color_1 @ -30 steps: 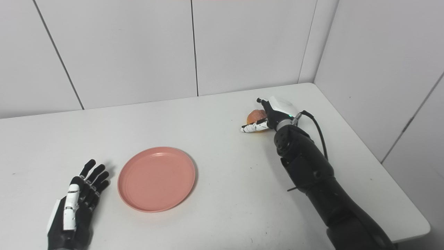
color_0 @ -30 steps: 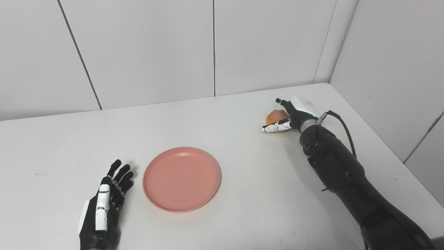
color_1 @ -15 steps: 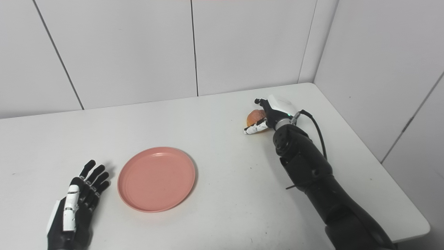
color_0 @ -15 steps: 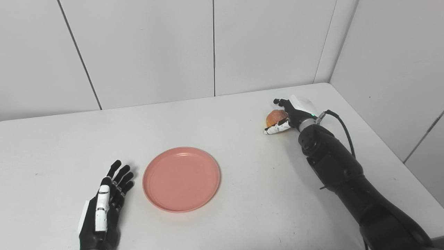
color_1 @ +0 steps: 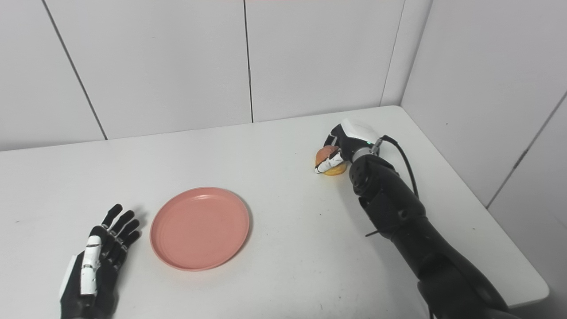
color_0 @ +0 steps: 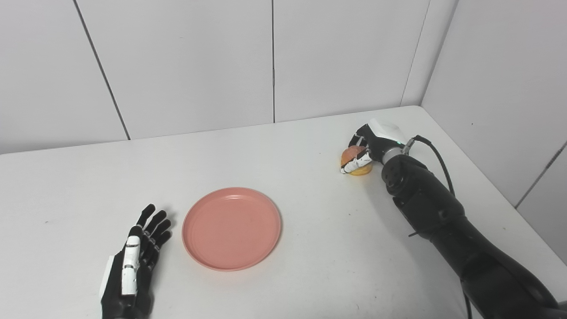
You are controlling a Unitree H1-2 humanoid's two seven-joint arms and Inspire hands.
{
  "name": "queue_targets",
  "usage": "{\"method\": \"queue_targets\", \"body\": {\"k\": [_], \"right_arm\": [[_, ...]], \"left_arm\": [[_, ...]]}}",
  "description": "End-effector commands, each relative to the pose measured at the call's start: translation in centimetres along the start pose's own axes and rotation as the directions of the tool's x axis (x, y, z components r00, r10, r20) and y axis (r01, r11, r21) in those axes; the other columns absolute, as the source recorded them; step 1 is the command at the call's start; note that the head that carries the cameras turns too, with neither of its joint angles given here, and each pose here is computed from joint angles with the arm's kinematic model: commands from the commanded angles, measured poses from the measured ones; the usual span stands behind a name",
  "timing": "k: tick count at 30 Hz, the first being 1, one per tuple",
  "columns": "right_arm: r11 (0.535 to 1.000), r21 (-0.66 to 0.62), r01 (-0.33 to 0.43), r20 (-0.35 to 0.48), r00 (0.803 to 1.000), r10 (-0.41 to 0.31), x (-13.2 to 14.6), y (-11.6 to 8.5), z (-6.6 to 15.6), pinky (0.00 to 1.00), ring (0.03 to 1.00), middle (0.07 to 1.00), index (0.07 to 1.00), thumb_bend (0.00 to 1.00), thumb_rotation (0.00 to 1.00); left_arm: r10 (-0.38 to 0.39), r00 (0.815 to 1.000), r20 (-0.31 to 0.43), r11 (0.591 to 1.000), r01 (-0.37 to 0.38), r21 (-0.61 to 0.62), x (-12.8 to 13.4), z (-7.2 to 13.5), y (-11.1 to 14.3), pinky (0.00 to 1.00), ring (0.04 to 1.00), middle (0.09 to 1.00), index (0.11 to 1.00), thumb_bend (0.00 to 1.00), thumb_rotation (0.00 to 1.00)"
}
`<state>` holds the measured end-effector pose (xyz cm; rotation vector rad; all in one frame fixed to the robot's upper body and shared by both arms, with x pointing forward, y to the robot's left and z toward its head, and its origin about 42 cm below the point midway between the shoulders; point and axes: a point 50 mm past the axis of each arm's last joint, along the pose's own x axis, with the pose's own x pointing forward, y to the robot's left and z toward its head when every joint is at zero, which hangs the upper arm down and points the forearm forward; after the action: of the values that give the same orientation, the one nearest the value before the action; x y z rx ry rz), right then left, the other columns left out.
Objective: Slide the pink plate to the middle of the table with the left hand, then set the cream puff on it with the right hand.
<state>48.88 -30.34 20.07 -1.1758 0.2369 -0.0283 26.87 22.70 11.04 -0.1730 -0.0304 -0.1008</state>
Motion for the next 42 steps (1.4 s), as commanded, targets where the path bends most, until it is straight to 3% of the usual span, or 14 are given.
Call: {"method": "queue_targets", "body": {"k": [1,15,23,29,33,42], "right_arm": [[0.998,-0.011,0.063,0.053,0.997,-0.062,0.3,-2.4,0.8,0.3,0.364,0.432,0.484,0.52,0.13],[0.995,0.022,0.093,0.091,0.991,-0.095,-1.1,-4.4,1.9,0.29,0.359,0.431,0.482,0.51,0.13],[0.986,0.035,0.165,0.194,0.966,-0.168,-3.4,-6.6,4.1,0.27,0.345,0.425,0.486,0.51,0.13],[0.979,0.019,0.205,0.288,0.936,-0.202,-5.8,-8.0,6.9,0.26,0.349,0.442,0.488,0.51,0.13],[0.976,0.053,0.209,0.383,0.899,-0.213,-7.4,-8.2,9.4,0.28,0.372,0.447,0.486,0.51,0.12],[0.988,0.051,0.146,0.54,0.828,-0.15,-10.5,-7.0,14.5,0.26,0.349,0.421,0.485,0.51,0.13]], "left_arm": [[0.017,0.998,-0.067,1.0,-0.018,-0.006,-1.1,-1.3,0.5,0.91,0.89,0.892,0.883,0.47,1.0],[0.01,0.998,-0.061,1.0,-0.01,0.005,-0.8,-1.5,0.5,0.91,0.892,0.894,0.885,0.47,1.0],[0.018,0.999,-0.05,1.0,-0.017,0.015,-0.5,-1.4,-0.3,0.89,0.883,0.885,0.874,0.48,1.0],[0.038,0.999,-0.019,0.997,-0.037,0.067,-0.8,-1.2,-1.0,0.88,0.88,0.883,0.872,0.44,1.0],[0.054,0.998,0.008,0.994,-0.055,0.098,-1.1,-1.1,-1.4,0.88,0.883,0.886,0.88,0.44,1.0],[0.075,0.993,0.096,0.978,-0.092,0.186,-1.4,-0.7,-2.9,0.89,0.904,0.905,0.897,0.52,1.0]]}}
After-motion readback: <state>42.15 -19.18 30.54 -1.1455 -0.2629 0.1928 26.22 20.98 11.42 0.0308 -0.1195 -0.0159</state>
